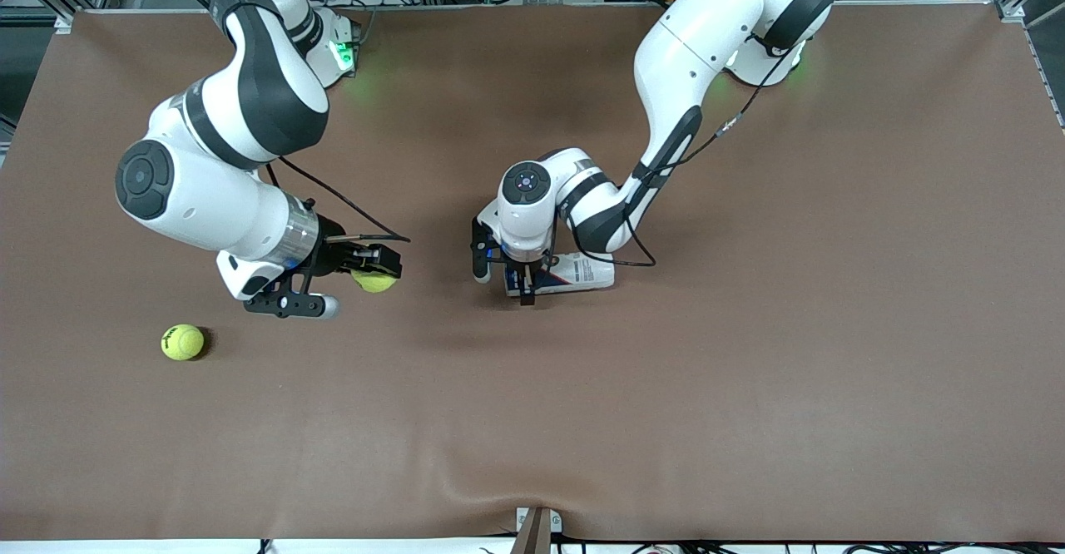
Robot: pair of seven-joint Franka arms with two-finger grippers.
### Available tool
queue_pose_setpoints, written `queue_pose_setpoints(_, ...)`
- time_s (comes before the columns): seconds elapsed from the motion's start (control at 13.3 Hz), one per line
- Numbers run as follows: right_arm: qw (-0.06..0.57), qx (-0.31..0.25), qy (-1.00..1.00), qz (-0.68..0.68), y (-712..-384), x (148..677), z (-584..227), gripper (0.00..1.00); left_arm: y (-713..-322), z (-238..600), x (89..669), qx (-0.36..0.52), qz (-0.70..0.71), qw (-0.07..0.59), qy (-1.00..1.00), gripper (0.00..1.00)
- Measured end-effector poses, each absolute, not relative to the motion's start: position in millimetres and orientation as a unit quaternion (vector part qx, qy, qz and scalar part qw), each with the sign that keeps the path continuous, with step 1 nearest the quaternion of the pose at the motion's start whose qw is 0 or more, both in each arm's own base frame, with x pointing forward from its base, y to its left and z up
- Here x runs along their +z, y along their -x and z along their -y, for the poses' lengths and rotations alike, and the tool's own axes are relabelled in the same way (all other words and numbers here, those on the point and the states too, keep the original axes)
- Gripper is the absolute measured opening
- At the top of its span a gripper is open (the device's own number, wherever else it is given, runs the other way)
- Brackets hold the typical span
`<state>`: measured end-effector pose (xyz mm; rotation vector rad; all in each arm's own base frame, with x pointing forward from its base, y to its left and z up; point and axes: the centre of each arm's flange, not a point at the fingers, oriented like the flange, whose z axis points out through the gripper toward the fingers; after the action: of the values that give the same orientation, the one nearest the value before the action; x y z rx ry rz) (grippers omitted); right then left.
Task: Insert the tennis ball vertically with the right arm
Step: 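Lift the ball with the right gripper while the left gripper raises the can upright, then hold the can upright with the left gripper while the right gripper brings the ball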
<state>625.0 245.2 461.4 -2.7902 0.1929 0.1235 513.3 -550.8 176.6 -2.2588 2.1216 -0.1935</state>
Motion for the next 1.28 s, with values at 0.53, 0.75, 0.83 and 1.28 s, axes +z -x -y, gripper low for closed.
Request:
queue_pose_setpoints(0.53,0.228,0.062,0.967,-0.096,-626,465,-246,0.67,-522,562,211,-0.097,-0.667,0.015,0.739,0.78)
queue_pose_setpoints(0.75,0.232,0.063,0.966,-0.1,-627,465,-244,0.67,-523,569,252,-0.124,-0.63,0.008,0.766,0.78)
queue_pose_setpoints(0.83,0.234,0.063,0.965,-0.103,-628,465,-242,0.67,-524,569,263,-0.131,-0.62,0.006,0.774,0.78)
queue_pose_setpoints(1.28,0.252,0.042,0.963,-0.081,-646,464,-190,0.67,-517,580,316,-0.166,-0.553,-0.011,0.817,0.78)
